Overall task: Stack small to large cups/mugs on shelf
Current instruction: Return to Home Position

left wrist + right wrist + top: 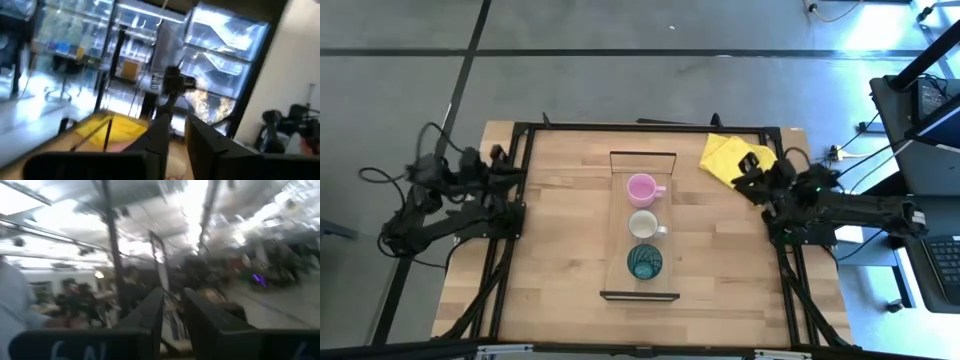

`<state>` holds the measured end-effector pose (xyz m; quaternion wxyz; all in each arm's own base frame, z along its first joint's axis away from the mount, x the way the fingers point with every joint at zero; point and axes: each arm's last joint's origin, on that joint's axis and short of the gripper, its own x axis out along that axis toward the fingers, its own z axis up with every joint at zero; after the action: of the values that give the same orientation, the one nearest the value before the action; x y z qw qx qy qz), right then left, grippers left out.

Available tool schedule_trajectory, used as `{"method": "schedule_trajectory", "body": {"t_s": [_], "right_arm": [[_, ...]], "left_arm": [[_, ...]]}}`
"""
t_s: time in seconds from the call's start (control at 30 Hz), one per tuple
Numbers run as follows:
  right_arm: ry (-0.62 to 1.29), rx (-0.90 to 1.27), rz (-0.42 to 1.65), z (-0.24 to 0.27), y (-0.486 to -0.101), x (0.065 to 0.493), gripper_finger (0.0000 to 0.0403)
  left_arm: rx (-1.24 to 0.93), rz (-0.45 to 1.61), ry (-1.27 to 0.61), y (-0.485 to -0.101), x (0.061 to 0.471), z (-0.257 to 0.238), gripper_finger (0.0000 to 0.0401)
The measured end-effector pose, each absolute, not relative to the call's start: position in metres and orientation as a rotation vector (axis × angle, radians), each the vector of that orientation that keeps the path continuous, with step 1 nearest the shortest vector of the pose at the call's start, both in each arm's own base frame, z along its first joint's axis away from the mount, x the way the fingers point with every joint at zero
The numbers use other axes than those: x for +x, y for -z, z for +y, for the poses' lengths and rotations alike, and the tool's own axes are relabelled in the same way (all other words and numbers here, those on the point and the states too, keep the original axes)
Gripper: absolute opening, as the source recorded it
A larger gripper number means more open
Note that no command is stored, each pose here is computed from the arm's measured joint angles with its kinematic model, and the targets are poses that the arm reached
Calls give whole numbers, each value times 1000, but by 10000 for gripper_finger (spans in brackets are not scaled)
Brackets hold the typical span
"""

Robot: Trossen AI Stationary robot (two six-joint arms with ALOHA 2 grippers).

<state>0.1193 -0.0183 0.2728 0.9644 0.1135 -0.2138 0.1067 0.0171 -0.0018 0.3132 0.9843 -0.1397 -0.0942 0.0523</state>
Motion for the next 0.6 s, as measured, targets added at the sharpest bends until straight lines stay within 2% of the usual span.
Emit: {"method": "schedule_trajectory", "body": {"t_s": [0.1,0.2,0.37,0.43,0.53,0.6], "right_arm": [[-150,238,-441,-18,-243,110,78],[-141,215,-477,-17,-216,102,78],[-138,131,-370,-16,-208,102,78],[-115,140,-312,-17,-199,103,78],[-42,307,-226,-19,-190,105,78],[-20,464,-116,-20,-179,107,78]], "left_arm": [[-388,-21,-131,-291,24,1,55],[-405,21,-163,-285,23,2,55],[-449,199,-242,-264,23,3,55],[-534,288,-296,-252,22,4,55],[-739,398,-414,-236,18,3,55],[-806,411,-423,-232,20,4,53]]}}
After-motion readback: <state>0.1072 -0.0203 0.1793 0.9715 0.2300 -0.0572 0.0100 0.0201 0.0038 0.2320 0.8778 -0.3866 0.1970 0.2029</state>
